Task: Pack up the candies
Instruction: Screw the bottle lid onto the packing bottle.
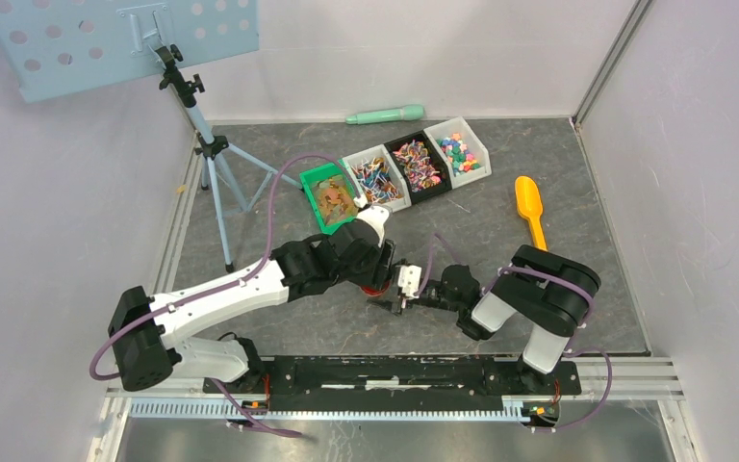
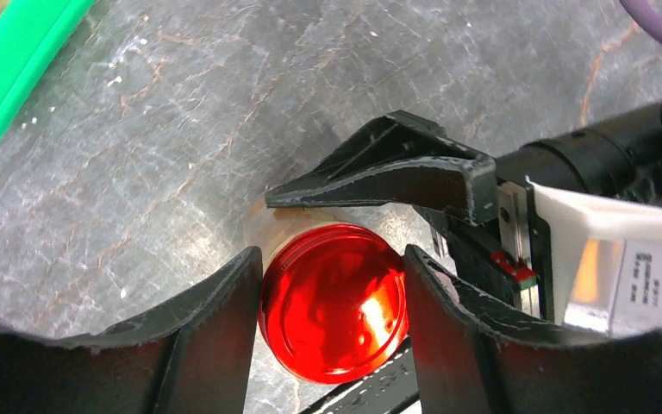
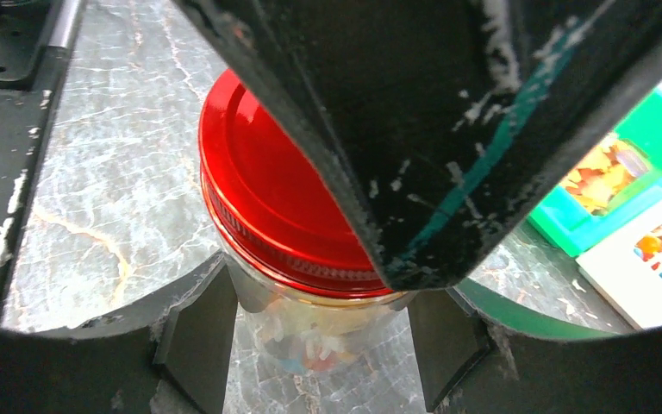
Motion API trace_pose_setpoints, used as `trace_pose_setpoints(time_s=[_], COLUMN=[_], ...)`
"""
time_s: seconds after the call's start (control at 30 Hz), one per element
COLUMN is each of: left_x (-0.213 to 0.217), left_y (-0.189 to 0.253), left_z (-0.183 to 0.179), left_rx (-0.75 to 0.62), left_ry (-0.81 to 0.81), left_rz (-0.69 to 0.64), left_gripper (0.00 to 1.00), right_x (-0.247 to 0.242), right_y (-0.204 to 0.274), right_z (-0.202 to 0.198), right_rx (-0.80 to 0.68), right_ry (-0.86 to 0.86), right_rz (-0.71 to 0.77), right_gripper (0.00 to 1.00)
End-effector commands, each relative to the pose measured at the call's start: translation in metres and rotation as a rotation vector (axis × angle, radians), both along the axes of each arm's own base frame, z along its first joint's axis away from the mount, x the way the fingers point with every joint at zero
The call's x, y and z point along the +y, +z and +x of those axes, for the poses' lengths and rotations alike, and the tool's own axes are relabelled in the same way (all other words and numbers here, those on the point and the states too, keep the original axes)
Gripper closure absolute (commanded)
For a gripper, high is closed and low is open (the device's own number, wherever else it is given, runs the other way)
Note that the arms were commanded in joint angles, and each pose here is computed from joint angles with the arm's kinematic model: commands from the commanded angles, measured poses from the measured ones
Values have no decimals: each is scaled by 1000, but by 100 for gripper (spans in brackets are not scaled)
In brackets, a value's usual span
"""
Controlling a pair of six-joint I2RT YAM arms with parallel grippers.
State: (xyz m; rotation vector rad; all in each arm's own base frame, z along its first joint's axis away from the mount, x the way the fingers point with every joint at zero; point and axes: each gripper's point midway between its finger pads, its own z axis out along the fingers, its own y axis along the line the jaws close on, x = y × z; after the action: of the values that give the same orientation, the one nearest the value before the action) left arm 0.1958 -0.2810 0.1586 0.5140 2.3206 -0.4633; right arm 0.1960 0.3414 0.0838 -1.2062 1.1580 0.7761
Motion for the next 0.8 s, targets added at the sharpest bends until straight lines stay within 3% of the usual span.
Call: trace_pose_setpoints(time_s=[0.0,0.3,0.4,0.5,0.6,0.77], left_x=[8,-8,-8,-8,-8,-5], left_y=[-14,-17,-6,12,31,47], left_z=[-19,-39,-32,-19,-9,0], left_rx=[1,37,18,-14,-46,-81], left_ry=[-230,-473,-448,-359,-287,-145], left_rz=[105,92,75,54,25,-68], left_gripper=[47,48,38,19,8,1], right_x=[-5,-9,-10,-11,-14,-14], right_y=[115,120,120,119,119,110], right_z=[-8,-28,-29,-24,-14,1], right_rx=[-280,-268,-262,-249,-229,-190], right_ry=[74,219,217,191,131,55], right_rz=[361,389,388,390,391,354], right_gripper=[60,61,61,61,61,60])
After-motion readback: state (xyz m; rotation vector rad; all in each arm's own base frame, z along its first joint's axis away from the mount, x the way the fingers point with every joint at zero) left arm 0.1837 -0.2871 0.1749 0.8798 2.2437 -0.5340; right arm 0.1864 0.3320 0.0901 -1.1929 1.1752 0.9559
